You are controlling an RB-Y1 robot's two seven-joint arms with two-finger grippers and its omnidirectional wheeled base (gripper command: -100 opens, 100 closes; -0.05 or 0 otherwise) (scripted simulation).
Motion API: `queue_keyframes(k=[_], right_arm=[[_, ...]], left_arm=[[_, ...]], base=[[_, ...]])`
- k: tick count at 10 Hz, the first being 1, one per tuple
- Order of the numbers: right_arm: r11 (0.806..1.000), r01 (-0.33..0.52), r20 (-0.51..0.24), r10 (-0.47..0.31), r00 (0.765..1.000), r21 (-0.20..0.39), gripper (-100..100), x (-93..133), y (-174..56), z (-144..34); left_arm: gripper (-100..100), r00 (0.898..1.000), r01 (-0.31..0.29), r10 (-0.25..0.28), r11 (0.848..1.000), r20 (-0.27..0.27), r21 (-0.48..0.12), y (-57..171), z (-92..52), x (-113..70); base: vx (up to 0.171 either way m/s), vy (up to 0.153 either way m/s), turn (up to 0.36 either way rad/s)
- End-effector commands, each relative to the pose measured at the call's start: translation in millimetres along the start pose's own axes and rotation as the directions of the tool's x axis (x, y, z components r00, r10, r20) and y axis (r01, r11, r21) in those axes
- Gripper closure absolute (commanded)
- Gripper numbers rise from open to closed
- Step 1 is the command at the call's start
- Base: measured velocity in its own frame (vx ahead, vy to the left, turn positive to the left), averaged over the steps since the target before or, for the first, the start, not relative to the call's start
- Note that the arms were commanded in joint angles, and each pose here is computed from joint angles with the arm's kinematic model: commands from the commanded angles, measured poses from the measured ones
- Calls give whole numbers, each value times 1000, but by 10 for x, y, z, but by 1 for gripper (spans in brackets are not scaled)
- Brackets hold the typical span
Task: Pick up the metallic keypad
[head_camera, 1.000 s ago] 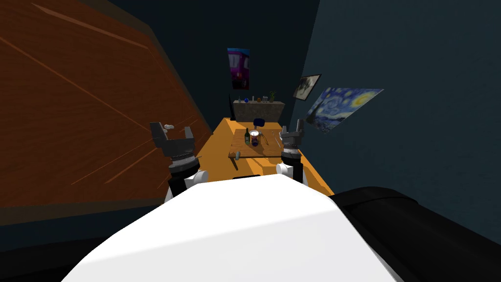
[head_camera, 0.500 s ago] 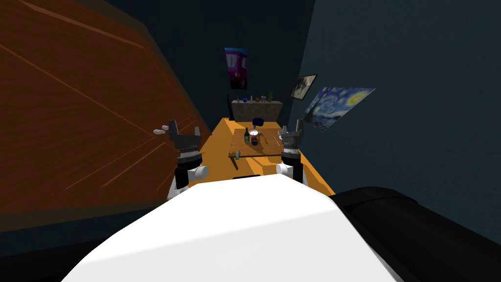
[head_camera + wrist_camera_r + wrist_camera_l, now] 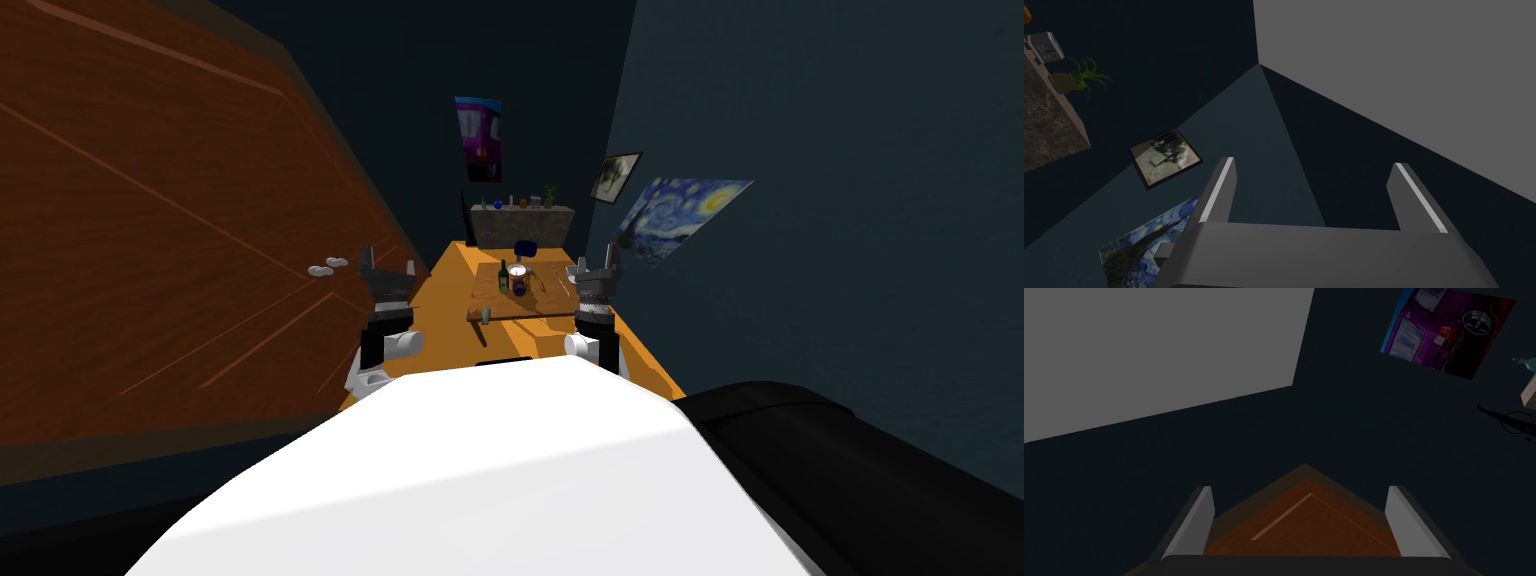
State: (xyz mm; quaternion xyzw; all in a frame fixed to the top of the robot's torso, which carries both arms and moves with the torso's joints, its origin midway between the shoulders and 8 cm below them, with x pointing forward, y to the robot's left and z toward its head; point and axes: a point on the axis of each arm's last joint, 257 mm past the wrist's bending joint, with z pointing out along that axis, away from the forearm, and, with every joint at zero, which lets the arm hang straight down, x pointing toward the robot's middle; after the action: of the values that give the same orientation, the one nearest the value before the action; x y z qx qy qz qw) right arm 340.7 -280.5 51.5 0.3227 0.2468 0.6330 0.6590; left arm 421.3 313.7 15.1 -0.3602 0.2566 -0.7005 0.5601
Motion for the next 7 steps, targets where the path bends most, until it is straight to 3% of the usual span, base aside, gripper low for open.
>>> queue_keyframes(k=[1,2,3,4,5,6,7], right_arm=[[1000,0,0,0,1000,0,0,0,0,0],[1000,0,0,0,1000,0,0,0,0,0],[1000,0,0,0,1000,0,0,0,0,0],[1000,0,0,0,1000,0,0,0,0,0],[1000,0,0,0,1000,0,0,0,0,0],[1000,0,0,0,1000,0,0,0,0,0],[1000,0,0,0,1000,0,0,0,0,0]], left_arm=[[-100,998,68,-67,997,18,-46,185,110,-110],[-100,996,81,-78,994,34,-78,301,90,-163],[-100,990,134,-130,986,49,-101,389,171,-233],[-100,990,134,-127,983,65,-126,495,149,-284],[-100,980,187,-175,971,91,-152,631,213,-391],[-100,979,191,-175,966,103,-174,696,198,-412],[-100,966,244,-221,950,131,-193,810,270,-504]], base=[[-24,18,-78],[-16,15,-35],[-14,12,-63],[-12,11,-29],[-14,6,-59],[-10,5,-37],[-11,2,-65]])
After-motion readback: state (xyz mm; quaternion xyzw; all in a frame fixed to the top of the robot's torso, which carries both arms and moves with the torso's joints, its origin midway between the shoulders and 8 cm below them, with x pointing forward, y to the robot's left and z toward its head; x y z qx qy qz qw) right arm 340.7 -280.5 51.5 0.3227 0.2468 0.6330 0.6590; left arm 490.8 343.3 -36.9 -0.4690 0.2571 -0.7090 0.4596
